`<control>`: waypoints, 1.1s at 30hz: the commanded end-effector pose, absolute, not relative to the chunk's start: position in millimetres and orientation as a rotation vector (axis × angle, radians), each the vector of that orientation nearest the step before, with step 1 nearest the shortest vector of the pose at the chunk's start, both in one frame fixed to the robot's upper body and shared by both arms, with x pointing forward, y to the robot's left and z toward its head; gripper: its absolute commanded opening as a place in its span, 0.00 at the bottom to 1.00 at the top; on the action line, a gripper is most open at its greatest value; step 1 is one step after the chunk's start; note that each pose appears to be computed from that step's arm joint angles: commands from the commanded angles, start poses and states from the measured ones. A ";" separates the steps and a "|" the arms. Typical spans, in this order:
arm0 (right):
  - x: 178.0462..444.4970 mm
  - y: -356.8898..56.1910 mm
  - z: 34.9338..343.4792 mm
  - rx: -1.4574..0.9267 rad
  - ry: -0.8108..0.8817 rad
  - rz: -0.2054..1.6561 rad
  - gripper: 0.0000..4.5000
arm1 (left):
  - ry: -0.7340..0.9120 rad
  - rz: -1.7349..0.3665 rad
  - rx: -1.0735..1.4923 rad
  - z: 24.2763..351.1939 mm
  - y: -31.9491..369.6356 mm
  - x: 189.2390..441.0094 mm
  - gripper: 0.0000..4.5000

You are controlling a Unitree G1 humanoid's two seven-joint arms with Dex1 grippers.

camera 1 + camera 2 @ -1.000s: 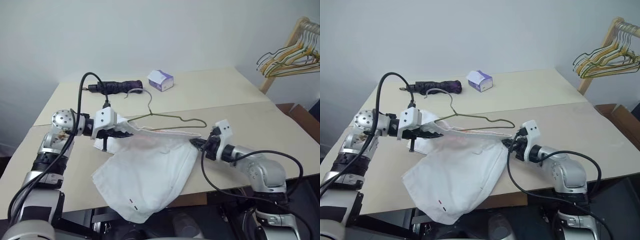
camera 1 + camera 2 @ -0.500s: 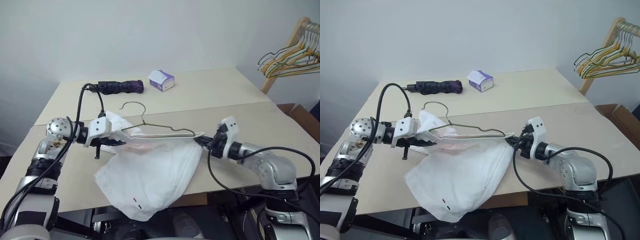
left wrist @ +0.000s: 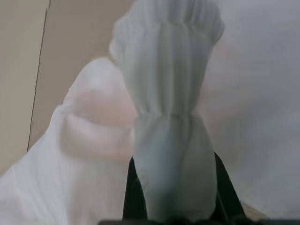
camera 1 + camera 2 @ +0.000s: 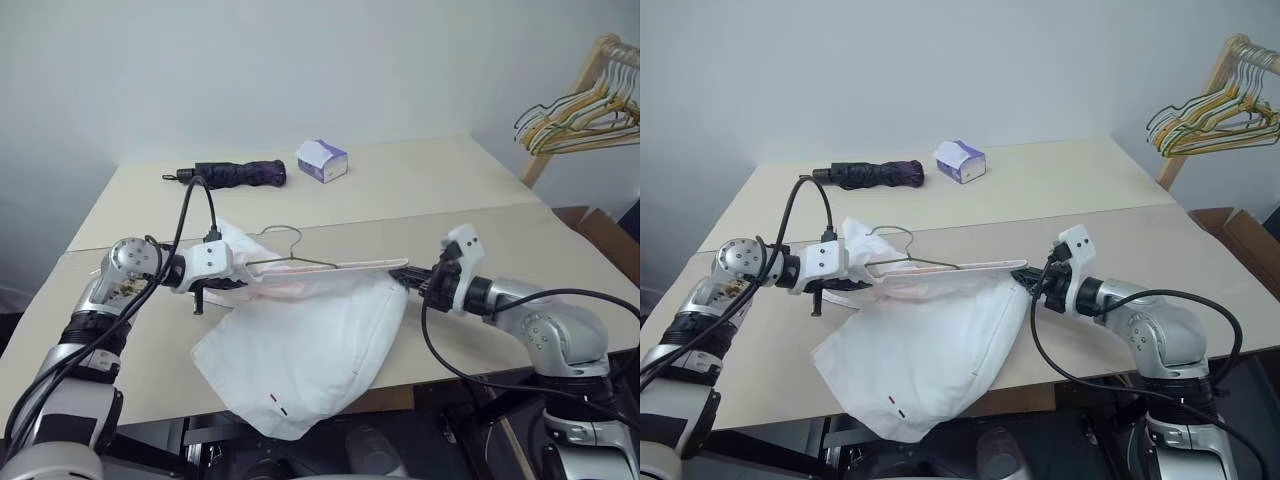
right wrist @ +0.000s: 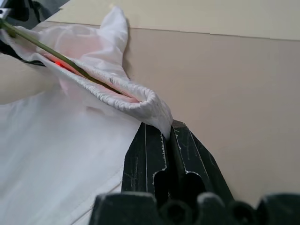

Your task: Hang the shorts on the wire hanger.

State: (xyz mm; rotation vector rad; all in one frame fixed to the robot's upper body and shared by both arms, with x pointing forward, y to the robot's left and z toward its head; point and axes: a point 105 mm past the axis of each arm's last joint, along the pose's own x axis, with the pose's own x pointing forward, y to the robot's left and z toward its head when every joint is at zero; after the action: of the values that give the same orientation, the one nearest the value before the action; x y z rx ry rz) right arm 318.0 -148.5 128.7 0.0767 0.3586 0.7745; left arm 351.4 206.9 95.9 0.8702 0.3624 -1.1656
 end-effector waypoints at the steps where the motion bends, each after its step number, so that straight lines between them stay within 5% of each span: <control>1: 317.9 -148.8 158.8 -0.032 0.266 0.766 0.00 | 0.429 -1.090 0.884 93.0 226.7 354.5 0.00; 8: 298.3 -102.6 171.0 -0.137 0.224 0.930 0.00 | 0.374 -1.116 0.820 94.8 202.1 358.1 0.00; 14: 292.1 -89.8 144.8 -0.366 0.264 0.948 0.00 | 0.342 -1.071 0.766 104.3 193.4 369.9 0.00; 23: 300.2 -97.7 134.8 -0.501 0.276 0.904 0.62 | 0.253 -1.093 0.745 125.1 178.1 373.1 0.00; 28: 291.2 -128.5 174.4 -0.486 0.216 0.943 0.99 | 0.196 -1.115 0.770 141.8 174.3 371.4 0.00; 33: 290.2 -150.8 225.7 -0.528 0.186 1.012 1.00 | 0.159 -1.189 0.817 157.5 169.7 369.1 0.00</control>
State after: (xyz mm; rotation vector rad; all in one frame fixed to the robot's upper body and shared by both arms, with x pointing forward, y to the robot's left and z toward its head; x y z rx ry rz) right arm 293.9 -151.3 206.9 -0.5185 0.2316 0.9650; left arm 365.0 172.3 127.1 0.7797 0.2634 -1.1888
